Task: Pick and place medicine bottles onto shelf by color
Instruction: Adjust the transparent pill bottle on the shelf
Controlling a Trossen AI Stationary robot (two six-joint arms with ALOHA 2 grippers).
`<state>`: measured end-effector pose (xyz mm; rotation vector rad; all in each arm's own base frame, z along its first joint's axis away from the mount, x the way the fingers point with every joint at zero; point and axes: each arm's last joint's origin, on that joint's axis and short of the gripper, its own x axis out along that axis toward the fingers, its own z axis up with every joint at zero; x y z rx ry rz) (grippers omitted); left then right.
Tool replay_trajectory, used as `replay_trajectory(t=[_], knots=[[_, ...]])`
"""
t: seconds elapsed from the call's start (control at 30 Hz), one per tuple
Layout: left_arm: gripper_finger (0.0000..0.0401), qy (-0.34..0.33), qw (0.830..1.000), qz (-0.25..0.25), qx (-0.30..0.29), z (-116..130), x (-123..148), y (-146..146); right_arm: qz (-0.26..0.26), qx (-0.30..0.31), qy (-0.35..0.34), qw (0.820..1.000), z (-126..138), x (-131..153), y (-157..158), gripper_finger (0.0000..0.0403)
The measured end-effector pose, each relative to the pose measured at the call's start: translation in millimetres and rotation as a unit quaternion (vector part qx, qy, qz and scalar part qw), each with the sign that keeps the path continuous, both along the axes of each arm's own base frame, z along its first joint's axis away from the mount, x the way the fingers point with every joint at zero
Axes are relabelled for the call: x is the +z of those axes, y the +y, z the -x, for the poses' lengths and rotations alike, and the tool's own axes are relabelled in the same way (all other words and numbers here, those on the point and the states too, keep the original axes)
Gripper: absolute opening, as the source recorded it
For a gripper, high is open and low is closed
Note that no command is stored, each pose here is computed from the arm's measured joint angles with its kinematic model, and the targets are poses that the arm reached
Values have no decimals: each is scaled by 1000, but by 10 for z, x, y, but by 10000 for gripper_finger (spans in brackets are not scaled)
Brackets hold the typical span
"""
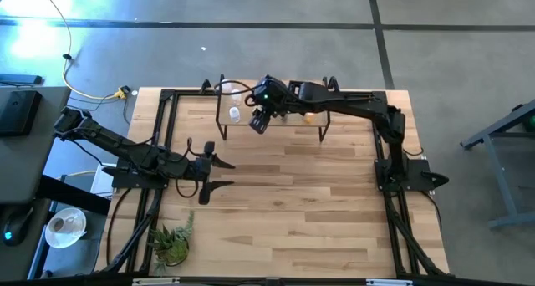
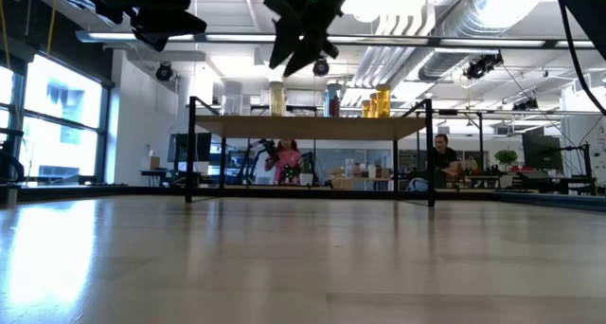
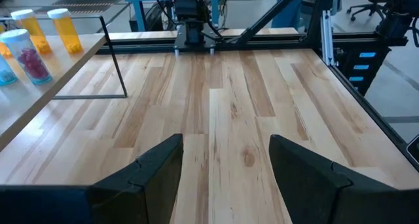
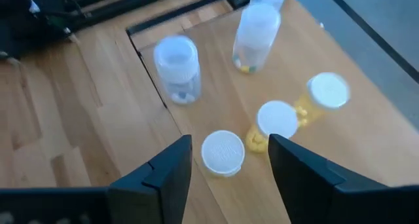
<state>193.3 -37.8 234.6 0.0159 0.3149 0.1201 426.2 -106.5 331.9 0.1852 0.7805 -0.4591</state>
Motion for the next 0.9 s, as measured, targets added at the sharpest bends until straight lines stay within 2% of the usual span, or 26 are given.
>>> replay_trajectory(t=[0.1,0.23,0.33,0.5,0.6,0.7,0.9], knots=[[216,3,1000,-1,0,2,-4,0,-1,6,1,1000,29,133,52,193],[216,29,1000,1,-9,25,-50,-6,-2,32,42,999,97,227,209,193],[216,36,999,18,-26,51,-58,-52,7,60,78,995,141,231,375,193],[216,39,997,18,-63,105,-171,-162,36,97,134,986,193,198,657,193],[216,17,996,47,-68,162,-297,-199,40,121,156,979,203,103,805,193],[216,5,995,53,-79,244,-426,-211,35,134,186,973,252,-68,922,193],[216,-5,995,57,-86,401,-558,-169,8,111,214,971,479,-430,1075,193]])
